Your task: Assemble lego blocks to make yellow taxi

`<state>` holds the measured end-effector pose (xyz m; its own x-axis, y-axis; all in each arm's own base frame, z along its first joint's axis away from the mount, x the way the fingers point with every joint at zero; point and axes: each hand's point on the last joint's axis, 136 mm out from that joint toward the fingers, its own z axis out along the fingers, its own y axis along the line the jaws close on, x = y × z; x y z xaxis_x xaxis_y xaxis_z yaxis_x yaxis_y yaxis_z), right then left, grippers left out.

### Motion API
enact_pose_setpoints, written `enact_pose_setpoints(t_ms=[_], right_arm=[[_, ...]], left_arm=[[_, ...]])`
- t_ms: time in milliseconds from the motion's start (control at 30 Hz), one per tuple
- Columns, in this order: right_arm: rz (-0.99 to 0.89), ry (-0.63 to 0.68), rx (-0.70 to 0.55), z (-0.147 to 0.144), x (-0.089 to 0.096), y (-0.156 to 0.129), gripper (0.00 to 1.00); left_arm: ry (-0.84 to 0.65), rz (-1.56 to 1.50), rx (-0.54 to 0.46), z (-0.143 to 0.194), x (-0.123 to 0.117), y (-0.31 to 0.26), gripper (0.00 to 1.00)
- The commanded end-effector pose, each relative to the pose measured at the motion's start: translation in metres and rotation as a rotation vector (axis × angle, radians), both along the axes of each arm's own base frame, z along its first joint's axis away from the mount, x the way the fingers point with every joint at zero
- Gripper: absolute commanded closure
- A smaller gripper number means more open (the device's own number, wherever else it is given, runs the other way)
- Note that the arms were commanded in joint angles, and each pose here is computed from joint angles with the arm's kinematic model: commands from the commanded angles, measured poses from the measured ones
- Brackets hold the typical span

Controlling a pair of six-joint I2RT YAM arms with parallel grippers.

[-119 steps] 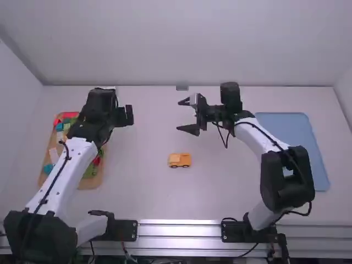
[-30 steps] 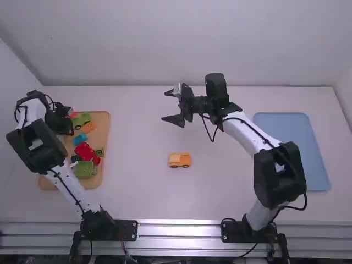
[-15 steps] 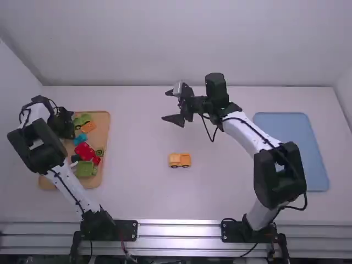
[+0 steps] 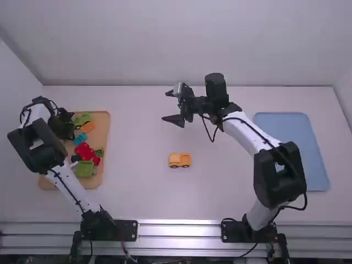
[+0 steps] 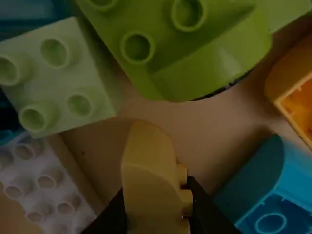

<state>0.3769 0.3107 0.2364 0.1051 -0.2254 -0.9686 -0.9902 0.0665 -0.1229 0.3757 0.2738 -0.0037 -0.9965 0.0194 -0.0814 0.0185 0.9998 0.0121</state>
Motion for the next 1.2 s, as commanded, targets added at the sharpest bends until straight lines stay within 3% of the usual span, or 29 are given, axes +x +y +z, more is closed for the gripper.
enact_pose_setpoints(t_ms=[0, 133, 233, 333, 567, 700, 967, 1167], right_arm=[[0.005, -0.01, 0.009, 0.007, 0.004, 0.003, 0.01], [0.009, -0.007, 0.015, 0.008, 0.003, 0.002, 0.01], [-0.033, 0.07, 0.063, 0.021, 0.013, -0.003, 0.01], [0.001, 0.066, 0.088, 0.027, 0.01, -0.008, 0.01], [0.002, 0.148, 0.111, 0.03, 0.013, -0.023, 0.01], [-0.019, 0.196, 0.112, 0.029, 0.015, -0.023, 0.01], [-0.054, 0.376, 0.13, 0.016, 0.024, -0.02, 0.01], [-0.032, 0.615, 0.122, -0.021, 0.026, -0.016, 0.01]], left_arm=[[-0.02, 0.069, -0.012, 0.007, 0.007, 0.0, 0.91], [-0.092, 0.097, -0.062, 0.041, 0.019, -0.008, 0.87], [-0.18, 0.145, -0.035, 0.085, 0.026, -0.007, 0.94], [-0.266, 0.134, -0.033, 0.117, 0.03, -0.013, 0.98], [-0.591, -0.125, -0.114, 0.201, 0.039, -0.094, 0.98], [-0.68, -0.216, -0.1, 0.215, 0.036, -0.133, 0.98], [-0.96, -0.592, -0.021, 0.225, 0.02, -0.281, 0.95], [-1.139, -0.79, 0.005, 0.216, 0.002, -0.373, 0.94]])
